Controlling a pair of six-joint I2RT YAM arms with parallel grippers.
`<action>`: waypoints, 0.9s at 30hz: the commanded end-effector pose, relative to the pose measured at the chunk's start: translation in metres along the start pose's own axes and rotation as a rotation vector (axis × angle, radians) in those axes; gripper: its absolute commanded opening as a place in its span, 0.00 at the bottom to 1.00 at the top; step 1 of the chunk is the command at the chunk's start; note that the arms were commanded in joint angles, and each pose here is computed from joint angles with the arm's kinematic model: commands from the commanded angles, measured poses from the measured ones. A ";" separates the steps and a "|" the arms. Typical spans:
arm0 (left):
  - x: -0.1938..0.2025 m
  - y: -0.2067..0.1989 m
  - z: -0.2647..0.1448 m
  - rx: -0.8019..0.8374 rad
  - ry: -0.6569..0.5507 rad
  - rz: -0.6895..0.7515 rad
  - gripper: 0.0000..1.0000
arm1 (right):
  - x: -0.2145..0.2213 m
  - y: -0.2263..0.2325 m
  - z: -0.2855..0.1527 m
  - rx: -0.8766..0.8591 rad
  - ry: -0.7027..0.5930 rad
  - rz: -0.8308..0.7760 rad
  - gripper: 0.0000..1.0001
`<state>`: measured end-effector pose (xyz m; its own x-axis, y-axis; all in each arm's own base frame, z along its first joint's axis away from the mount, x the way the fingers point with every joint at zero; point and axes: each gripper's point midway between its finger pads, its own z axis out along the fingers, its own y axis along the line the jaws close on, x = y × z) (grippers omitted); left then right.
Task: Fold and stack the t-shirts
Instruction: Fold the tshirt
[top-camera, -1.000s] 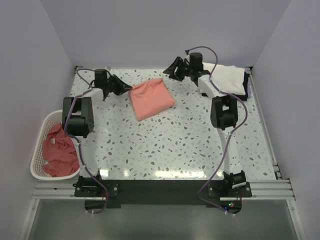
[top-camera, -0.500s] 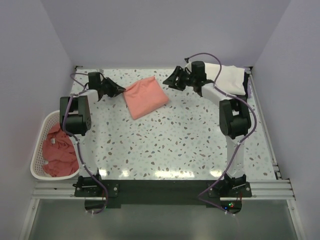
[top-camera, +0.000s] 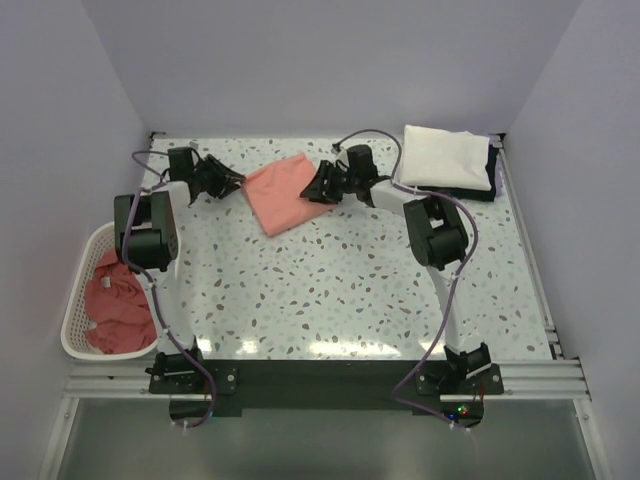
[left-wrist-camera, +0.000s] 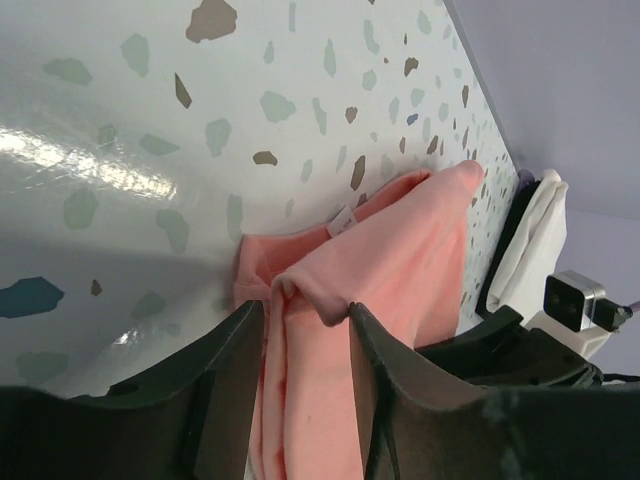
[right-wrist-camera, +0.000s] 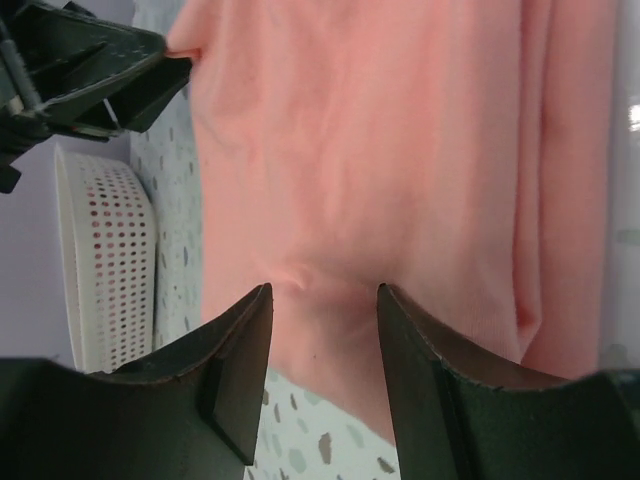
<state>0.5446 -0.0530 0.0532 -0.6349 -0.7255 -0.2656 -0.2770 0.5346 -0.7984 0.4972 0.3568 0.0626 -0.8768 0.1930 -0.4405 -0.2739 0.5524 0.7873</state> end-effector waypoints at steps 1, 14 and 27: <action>-0.012 -0.001 -0.006 0.010 -0.036 0.029 0.45 | -0.022 -0.011 0.005 0.029 -0.044 -0.024 0.50; -0.030 -0.043 -0.066 -0.129 -0.252 0.142 0.67 | 0.004 -0.047 -0.004 0.187 0.010 0.008 0.51; 0.128 -0.080 -0.019 -0.193 -0.064 0.347 0.53 | 0.040 -0.061 -0.042 0.347 0.013 0.092 0.50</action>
<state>0.4910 -0.1724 0.1281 -0.6318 -0.5505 -0.5458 -0.1458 0.7759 -0.6138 0.4888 0.3238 0.0415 -0.8697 0.2327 -0.4352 -0.1708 0.6855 0.7078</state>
